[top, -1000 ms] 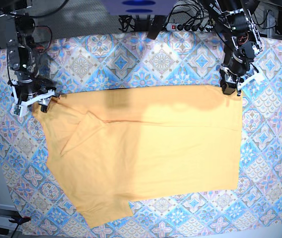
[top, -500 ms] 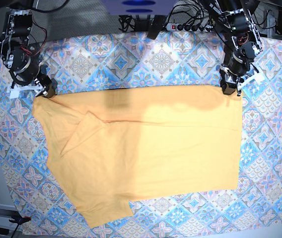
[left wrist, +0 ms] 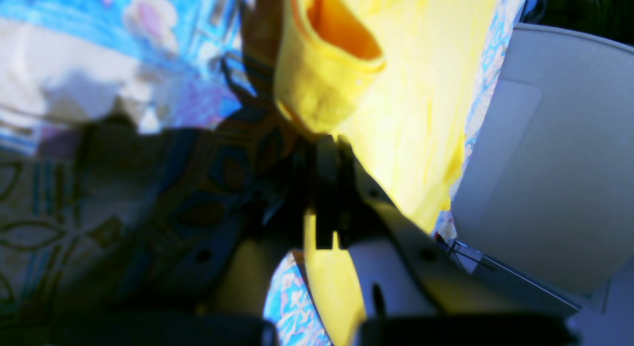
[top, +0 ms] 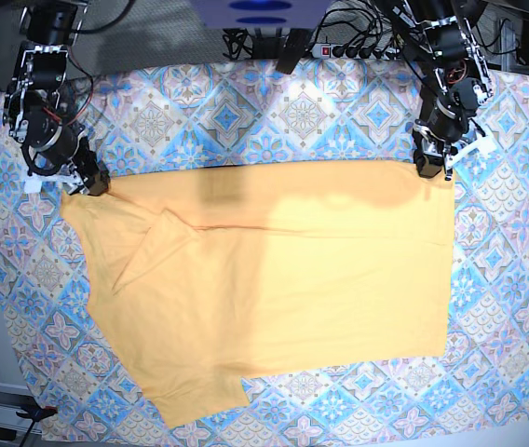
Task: Fold the T-shirt properly
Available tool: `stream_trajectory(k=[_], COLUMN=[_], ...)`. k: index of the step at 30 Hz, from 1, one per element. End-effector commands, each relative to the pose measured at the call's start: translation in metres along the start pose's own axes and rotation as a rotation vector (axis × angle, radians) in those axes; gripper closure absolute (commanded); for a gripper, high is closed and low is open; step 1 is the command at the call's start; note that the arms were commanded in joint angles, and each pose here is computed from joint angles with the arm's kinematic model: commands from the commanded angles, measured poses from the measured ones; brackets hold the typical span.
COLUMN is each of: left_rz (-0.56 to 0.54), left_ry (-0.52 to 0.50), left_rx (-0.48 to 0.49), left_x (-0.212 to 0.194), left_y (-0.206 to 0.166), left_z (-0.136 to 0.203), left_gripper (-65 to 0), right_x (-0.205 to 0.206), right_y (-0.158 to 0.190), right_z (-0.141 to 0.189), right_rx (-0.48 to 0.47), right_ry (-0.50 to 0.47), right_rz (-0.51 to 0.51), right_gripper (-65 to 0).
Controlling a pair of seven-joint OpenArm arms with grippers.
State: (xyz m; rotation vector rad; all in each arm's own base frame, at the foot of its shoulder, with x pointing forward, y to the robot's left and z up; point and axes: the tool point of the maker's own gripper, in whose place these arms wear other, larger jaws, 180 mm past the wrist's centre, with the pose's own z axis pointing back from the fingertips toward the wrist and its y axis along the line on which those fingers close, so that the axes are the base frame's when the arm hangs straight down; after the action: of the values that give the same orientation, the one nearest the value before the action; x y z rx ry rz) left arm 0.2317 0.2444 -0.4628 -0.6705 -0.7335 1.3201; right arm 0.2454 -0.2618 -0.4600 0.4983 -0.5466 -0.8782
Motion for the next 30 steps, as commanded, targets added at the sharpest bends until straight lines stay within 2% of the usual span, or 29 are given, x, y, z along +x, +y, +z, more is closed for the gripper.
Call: stream_trajectory(k=[1,11,18,23,25,27,30], left_rz=[-0.013,-0.012,-0.012,-0.012,-0.011,-0.011,-0.009], left_ry=[-0.010,-0.010,-0.010,-0.010,-0.011,-0.011,-0.011], left_rx=[-0.039,-0.038,-0.038,-0.038,-0.038,-0.037,-0.038], left_x=[0.006,0.006,0.006,0.006,0.006,0.006,0.006], left_y=[-0.013,-0.012,-0.012,-0.012,-0.012,-0.012,-0.012], left_z=[0.001,0.000,0.000,0.000,0.001,0.001,0.001], left_gripper=[0.0,0.0,0.0,0.0,0.0,0.0,0.0], right_x=[0.013,0.020,0.018,0.025,0.021,0.021,0.020], right_y=[0.004,0.004,0.020,0.027,0.027,0.027,0.024], right_z=[0.003,-0.014,-0.021,-0.025,-0.027,-0.027,-0.026], right_rx=[0.012,0.010,0.044,0.033,0.029,0.028,0.024], right_ry=[-0.028,-0.019,-0.018,-0.033,-0.029,-0.028,-0.026], right_rz=[0.014,-0.041,-0.053,-0.013,-0.012,-0.012,-0.016], right_gripper=[-35.7,-35.7,-35.7,-35.2,-30.1,-20.1,-8.7])
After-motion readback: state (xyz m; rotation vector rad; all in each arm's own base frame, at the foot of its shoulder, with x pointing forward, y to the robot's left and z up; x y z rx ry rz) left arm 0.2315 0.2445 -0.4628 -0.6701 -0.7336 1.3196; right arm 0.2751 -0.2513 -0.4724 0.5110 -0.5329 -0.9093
